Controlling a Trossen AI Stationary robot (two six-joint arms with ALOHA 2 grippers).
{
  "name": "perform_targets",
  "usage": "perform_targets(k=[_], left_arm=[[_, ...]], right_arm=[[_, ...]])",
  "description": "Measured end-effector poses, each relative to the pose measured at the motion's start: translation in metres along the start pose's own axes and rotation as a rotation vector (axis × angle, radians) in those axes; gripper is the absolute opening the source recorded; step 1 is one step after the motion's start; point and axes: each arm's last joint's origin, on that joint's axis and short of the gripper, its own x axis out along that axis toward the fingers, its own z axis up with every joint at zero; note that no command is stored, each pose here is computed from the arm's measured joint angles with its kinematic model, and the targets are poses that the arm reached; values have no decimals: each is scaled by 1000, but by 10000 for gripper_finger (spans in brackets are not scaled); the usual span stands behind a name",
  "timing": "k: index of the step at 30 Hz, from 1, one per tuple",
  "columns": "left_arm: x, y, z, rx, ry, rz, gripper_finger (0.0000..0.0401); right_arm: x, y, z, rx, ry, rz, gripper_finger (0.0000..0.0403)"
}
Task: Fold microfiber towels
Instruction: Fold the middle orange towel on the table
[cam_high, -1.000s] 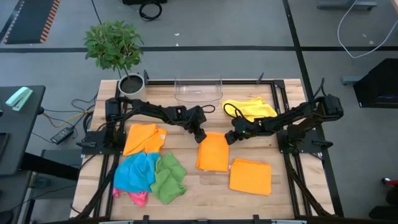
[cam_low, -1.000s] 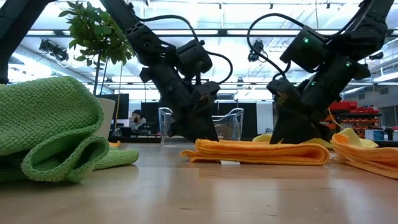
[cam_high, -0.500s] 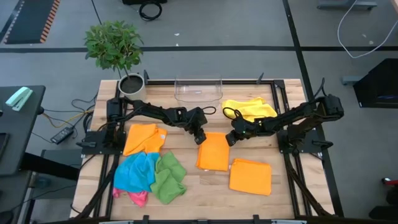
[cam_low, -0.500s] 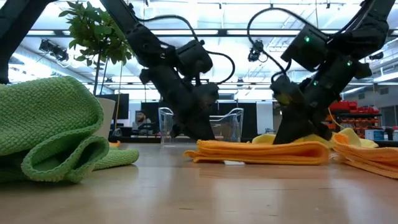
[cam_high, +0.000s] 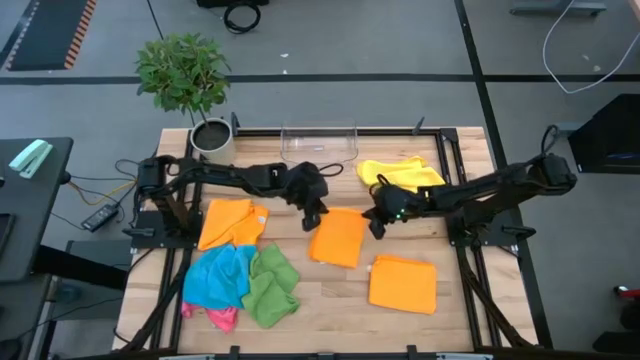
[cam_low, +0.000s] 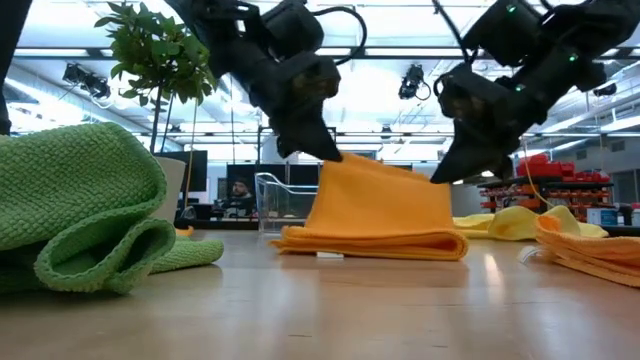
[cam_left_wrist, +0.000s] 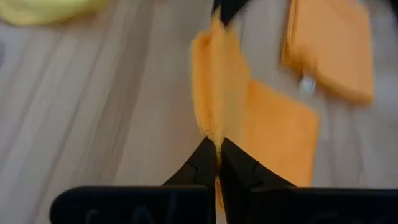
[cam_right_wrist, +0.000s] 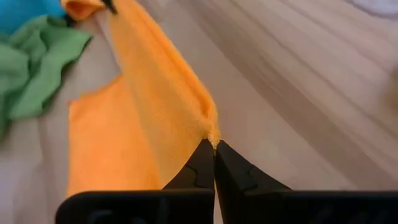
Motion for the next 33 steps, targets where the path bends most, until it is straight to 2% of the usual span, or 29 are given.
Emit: perform_targets(k=[5,8,16,23,33], left_arm=[[-4,-8,-6,125,72,-6,11],[-3,-12,-8,148,86,-9,11],[-2,-20,-6,222,56,-7,11],[-1,-24,-7,304,56,-9,11],[-12,-32,-6,418,61,-24,11]], right_arm=[[-4,10,-6,-103,-14,-13,3],[-7,19,-10,-135,-33,-1,3],[-20,50,-27,-136,-88,53,3],[-37,89,-12,-161,-182,113,3],[0,122,-37,-210,-67,29,3]])
